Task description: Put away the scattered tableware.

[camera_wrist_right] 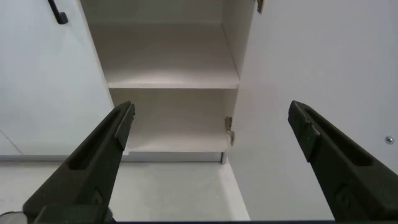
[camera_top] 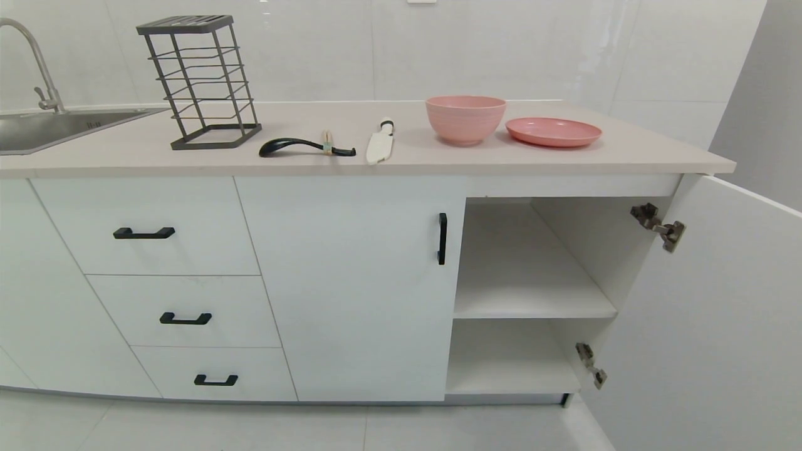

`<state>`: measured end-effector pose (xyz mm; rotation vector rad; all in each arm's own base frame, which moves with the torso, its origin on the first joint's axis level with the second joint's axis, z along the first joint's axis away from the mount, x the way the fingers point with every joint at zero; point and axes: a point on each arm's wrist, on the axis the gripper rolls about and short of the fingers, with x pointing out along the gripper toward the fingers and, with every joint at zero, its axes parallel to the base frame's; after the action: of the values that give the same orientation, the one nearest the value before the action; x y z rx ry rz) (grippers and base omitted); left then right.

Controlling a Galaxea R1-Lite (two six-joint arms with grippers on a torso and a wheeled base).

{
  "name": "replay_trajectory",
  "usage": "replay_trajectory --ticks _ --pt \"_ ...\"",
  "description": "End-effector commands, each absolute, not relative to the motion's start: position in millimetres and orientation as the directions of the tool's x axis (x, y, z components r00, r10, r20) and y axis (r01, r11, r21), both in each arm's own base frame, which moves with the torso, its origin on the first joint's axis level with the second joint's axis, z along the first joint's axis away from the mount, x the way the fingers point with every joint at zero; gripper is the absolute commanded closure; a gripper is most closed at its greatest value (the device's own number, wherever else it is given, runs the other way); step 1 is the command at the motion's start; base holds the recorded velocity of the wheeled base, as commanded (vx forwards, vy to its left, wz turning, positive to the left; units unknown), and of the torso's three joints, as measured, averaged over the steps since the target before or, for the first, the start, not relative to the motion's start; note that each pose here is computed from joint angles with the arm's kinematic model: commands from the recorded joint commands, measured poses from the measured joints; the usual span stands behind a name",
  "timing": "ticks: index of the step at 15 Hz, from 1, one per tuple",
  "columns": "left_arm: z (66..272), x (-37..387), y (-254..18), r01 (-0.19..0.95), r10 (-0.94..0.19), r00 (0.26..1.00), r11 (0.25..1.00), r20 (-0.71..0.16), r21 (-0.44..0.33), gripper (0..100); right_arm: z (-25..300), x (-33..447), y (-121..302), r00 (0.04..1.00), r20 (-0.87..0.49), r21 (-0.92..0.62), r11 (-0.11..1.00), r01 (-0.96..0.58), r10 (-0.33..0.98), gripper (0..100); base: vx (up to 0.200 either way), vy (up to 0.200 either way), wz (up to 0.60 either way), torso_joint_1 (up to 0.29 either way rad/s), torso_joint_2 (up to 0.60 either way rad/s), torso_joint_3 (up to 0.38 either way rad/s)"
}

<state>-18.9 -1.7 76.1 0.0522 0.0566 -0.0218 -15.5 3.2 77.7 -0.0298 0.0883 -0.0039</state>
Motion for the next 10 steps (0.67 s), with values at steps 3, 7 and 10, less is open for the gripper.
replay_trajectory --ticks 3,7,10 --pt "75.3 -22.9 -1.1 0.051 -0.051 0.999 0.998 -0.005 0.049 0 77.8 -15.3 3.0 0.996 -0.09 0.008 1.0 0.011 -0.01 0 0.0 0.0 0.0 0.0 0.0 0.0" --pt "75.3 -22.9 -1.1 0.051 -0.051 0.999 0.998 -0.005 0.046 0 77.8 -15.3 3.0 0.996 -0.09 0.01 1.0 0.011 -0.01 0 0.0 0.0 0.0 0.0 0.0 0.0" --pt "75.3 -22.9 -1.1 0.049 -0.049 0.999 0.998 -0.005 0.046 0 77.8 -15.3 3.0 0.996 -0.09 0.008 1.0 0.011 -0.01 0 0.0 0.0 0.0 0.0 0.0 0.0"
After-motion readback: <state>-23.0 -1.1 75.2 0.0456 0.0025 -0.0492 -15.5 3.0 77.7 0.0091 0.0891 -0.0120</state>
